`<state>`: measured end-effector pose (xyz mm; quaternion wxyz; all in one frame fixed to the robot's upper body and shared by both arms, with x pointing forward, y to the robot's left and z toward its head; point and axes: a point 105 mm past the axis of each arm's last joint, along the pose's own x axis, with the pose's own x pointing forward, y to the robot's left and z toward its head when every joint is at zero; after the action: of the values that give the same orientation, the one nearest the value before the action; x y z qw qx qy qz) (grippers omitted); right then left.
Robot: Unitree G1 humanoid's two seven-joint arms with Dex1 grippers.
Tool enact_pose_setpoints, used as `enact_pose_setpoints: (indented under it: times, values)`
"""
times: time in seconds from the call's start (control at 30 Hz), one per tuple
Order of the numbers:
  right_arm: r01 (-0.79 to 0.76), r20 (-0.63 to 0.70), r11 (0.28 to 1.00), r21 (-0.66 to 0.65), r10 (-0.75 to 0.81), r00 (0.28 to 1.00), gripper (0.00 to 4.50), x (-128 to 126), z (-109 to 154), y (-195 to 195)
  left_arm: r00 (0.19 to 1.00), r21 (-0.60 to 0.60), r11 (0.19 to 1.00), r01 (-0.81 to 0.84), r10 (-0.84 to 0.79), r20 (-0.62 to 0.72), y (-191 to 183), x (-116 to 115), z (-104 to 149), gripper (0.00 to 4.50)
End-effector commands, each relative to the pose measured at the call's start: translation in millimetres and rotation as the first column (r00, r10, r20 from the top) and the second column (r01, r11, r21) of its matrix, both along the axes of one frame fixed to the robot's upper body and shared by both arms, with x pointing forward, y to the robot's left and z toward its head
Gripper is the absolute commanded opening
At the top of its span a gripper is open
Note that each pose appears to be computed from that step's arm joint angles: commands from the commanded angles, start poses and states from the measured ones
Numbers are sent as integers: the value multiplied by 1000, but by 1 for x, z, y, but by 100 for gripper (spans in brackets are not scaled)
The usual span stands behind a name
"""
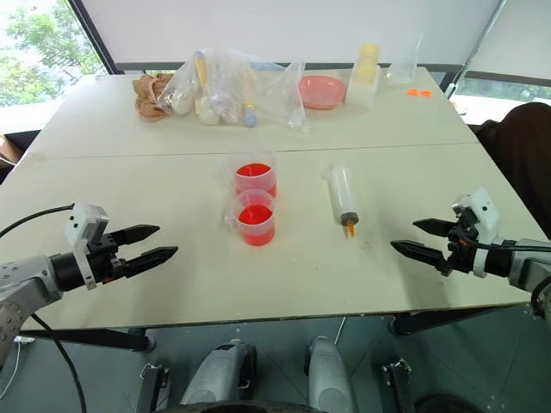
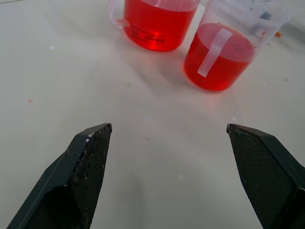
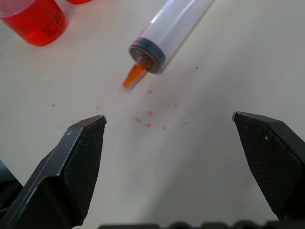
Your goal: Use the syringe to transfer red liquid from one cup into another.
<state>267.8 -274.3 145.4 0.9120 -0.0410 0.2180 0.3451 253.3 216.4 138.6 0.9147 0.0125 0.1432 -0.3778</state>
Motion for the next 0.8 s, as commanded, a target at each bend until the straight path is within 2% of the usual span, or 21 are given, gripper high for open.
enact_pose_setpoints:
  times: [0.03,0.4,0.6,0.8]
  values:
    - [-7,32,1000,12,7,999,444,4,8,6,999,16,1000,15,-16,37,0,0,10,406]
    - [51,17,999,6,-51,999,444,13,5,9,997,2,1000,-5,4,78,-4,8,15,406]
    - [136,-95,989,-54,-141,985,444,14,-6,-1,996,14,1000,-1,-1,86,-8,9,14,406]
    - [144,-76,989,-31,-146,986,444,23,17,3,994,46,999,18,-23,109,-9,15,23,406]
